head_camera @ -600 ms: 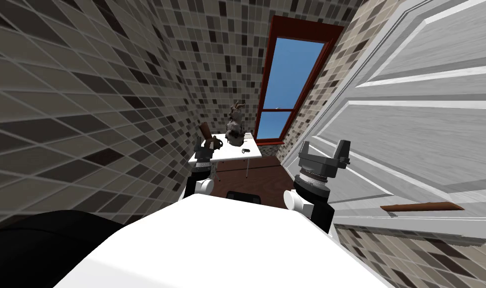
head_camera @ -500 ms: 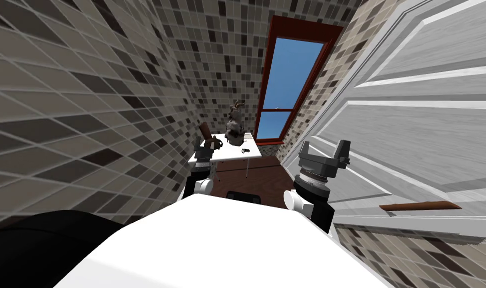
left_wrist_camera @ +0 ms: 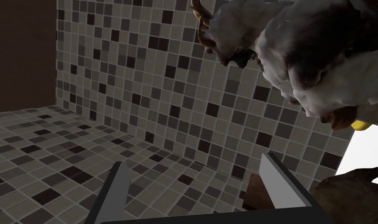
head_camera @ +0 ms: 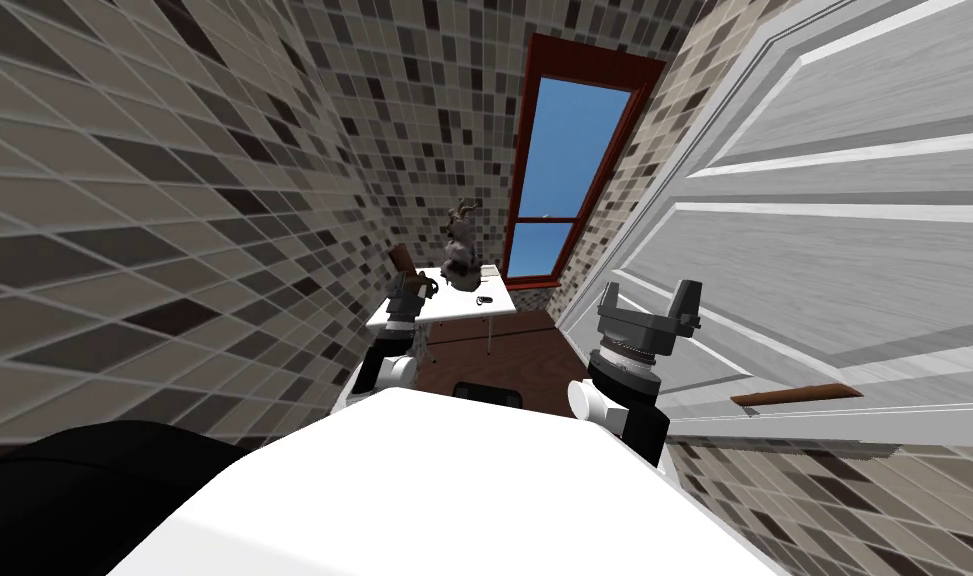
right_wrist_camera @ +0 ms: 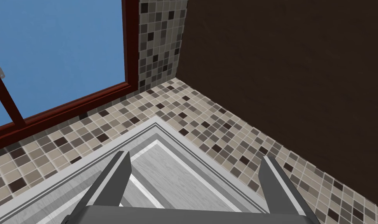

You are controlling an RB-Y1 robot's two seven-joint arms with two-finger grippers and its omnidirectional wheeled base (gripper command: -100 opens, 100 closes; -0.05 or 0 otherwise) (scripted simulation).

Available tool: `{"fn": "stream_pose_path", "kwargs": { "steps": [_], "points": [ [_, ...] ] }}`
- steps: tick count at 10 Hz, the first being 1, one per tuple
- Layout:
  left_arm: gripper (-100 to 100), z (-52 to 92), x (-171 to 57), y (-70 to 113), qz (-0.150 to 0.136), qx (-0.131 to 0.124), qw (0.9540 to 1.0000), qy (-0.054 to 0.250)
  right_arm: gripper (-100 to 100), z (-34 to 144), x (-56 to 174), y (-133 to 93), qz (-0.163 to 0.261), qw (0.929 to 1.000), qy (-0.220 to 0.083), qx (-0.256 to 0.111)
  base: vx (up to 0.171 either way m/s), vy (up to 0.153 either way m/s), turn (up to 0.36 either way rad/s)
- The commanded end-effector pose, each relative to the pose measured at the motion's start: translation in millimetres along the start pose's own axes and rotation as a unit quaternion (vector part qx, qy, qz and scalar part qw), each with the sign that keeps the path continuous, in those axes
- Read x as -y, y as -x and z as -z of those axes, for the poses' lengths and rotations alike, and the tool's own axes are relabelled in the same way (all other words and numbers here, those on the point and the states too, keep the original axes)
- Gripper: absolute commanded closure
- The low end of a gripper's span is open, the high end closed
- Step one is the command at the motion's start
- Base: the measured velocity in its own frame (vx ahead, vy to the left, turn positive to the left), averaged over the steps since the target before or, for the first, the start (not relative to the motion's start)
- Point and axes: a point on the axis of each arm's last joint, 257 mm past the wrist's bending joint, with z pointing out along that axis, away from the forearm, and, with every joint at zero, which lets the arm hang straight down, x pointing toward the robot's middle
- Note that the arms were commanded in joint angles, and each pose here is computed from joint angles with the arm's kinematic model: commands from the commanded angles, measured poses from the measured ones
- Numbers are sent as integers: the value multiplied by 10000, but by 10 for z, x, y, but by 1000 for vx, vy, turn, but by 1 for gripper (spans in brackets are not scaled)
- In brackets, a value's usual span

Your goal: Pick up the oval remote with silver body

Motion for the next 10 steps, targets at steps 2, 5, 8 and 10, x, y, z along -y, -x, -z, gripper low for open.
{"fn": "stream_pose_path", "kwargs": {
  "steps": [2,5,8,10],
  "points": [
    [-100,-32,-98,111,-226,39,9994,274,0,0,0,0,0,10000,0,0,-16,-70,-42],
    [-100,-50,-169,207,-366,101,9981,481,0,0,0,0,0,10000,0,0,-11,-54,-44],
    [-100,-88,-221,416,-651,247,9948,742,0,0,0,0,1,10000,0,0,-6,-76,-58],
    [-100,-96,-268,543,-793,354,9919,930,0,0,0,0,1,10000,0,0,10,-78,-73]
  ]
}}
